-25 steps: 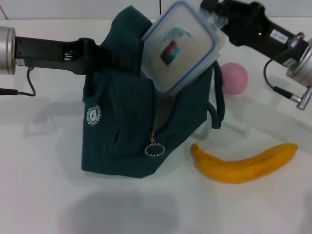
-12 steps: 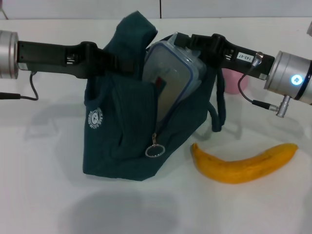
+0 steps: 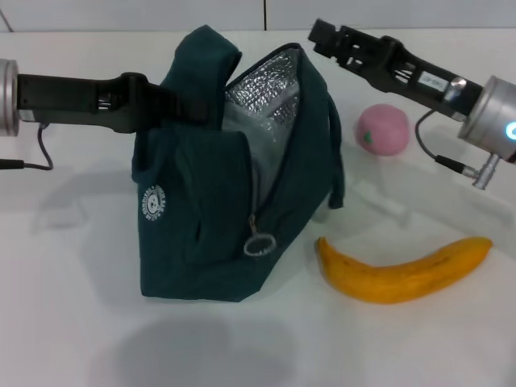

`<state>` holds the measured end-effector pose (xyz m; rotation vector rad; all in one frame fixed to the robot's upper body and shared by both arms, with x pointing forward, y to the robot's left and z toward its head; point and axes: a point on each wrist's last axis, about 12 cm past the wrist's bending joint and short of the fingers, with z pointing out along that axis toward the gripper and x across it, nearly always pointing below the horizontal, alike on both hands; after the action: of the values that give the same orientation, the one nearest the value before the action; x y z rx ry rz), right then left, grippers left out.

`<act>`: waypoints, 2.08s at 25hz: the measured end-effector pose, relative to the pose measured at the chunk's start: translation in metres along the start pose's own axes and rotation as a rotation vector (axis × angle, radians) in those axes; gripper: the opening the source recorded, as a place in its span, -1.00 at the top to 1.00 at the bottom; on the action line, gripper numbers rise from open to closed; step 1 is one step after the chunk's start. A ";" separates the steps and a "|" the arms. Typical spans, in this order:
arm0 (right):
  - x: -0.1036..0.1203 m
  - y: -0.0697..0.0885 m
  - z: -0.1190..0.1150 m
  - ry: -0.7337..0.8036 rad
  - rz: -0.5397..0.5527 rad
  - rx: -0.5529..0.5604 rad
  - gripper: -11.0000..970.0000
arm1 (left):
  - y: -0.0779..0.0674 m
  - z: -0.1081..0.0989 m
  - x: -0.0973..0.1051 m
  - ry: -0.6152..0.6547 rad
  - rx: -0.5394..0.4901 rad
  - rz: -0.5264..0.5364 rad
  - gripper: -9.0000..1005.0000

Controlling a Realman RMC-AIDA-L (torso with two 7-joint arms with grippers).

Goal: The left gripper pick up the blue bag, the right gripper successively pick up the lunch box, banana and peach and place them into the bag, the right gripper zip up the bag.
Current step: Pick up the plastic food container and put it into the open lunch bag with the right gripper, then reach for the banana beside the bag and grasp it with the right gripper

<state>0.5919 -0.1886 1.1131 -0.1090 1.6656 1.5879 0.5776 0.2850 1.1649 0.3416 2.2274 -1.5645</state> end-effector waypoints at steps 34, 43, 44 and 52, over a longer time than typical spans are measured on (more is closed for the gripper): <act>-0.061 0.087 -0.012 1.367 -1.046 0.086 -0.65 | 0.006 -0.014 0.002 -0.024 -0.044 -0.003 0.93; -0.026 0.075 0.005 1.500 -1.160 0.039 -0.65 | 0.005 -0.012 0.001 -0.021 -0.041 -0.011 0.93; -0.023 0.073 0.005 1.504 -1.165 0.038 -0.65 | 0.005 -0.012 0.001 -0.021 -0.040 -0.012 0.93; 0.002 0.051 0.008 1.536 -1.179 0.024 -0.65 | 0.006 -0.011 0.001 -0.025 -0.037 -0.017 0.93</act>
<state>0.5652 -0.1703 1.1536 -2.2360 1.8312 0.3459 0.5766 0.2971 1.1628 0.2922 2.2427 -1.5262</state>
